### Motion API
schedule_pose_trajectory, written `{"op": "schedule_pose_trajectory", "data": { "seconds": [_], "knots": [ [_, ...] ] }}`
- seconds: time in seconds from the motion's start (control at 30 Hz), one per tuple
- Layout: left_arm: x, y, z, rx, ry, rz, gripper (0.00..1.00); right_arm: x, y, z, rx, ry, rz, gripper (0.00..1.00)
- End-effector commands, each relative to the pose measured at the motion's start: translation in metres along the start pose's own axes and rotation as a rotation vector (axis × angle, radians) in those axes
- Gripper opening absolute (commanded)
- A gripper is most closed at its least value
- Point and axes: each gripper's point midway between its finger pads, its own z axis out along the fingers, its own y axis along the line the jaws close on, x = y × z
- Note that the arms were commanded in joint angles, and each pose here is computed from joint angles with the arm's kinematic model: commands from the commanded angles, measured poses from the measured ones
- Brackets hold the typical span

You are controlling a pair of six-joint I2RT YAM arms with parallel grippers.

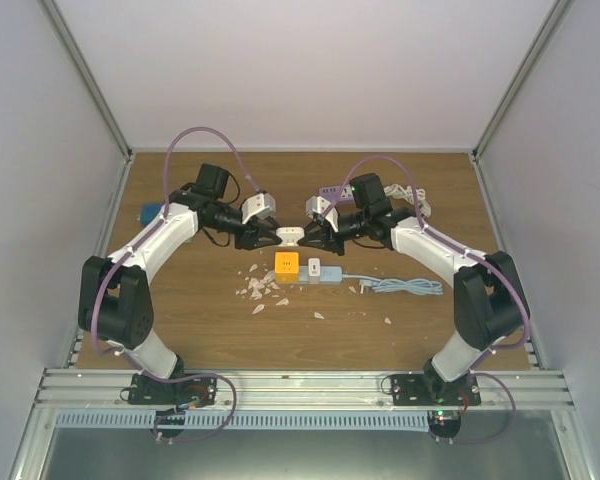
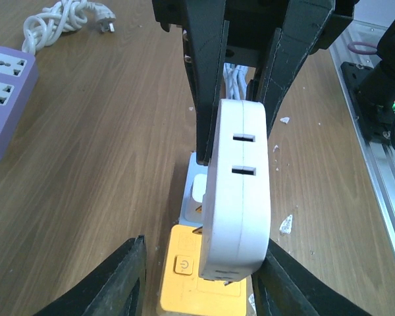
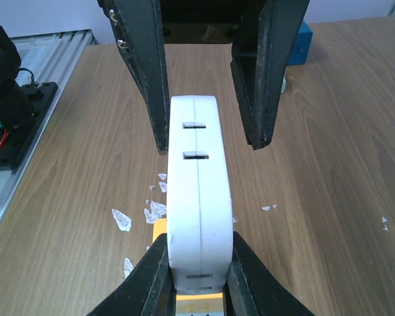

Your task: Pull the plug off the socket

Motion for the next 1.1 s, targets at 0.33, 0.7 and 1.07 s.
{"op": "schedule_pose_trajectory", "data": {
  "seconds": [0.33, 0.7, 1.07],
  "knots": [
    [-0.03, -0.006, 0.001, 0.013, -0.062, 0.065, 0.15, -0.011, -0.002, -0.001, -0.015, -0.028, -0.014, 0.07],
    [-0.057, -0.015, -0.014, 0.061, -0.141, 0.011, 0.0, -0.016, -0.017, -0.024, 0.075, -0.038, -0.022, 0.53],
    [-0.095, -0.035, -0.032, 0.157, -0.253, -0.019, 0.0, -0.034, -0.033, -0.05, 0.25, -0.12, -0.052, 0.84]
  ]
}}
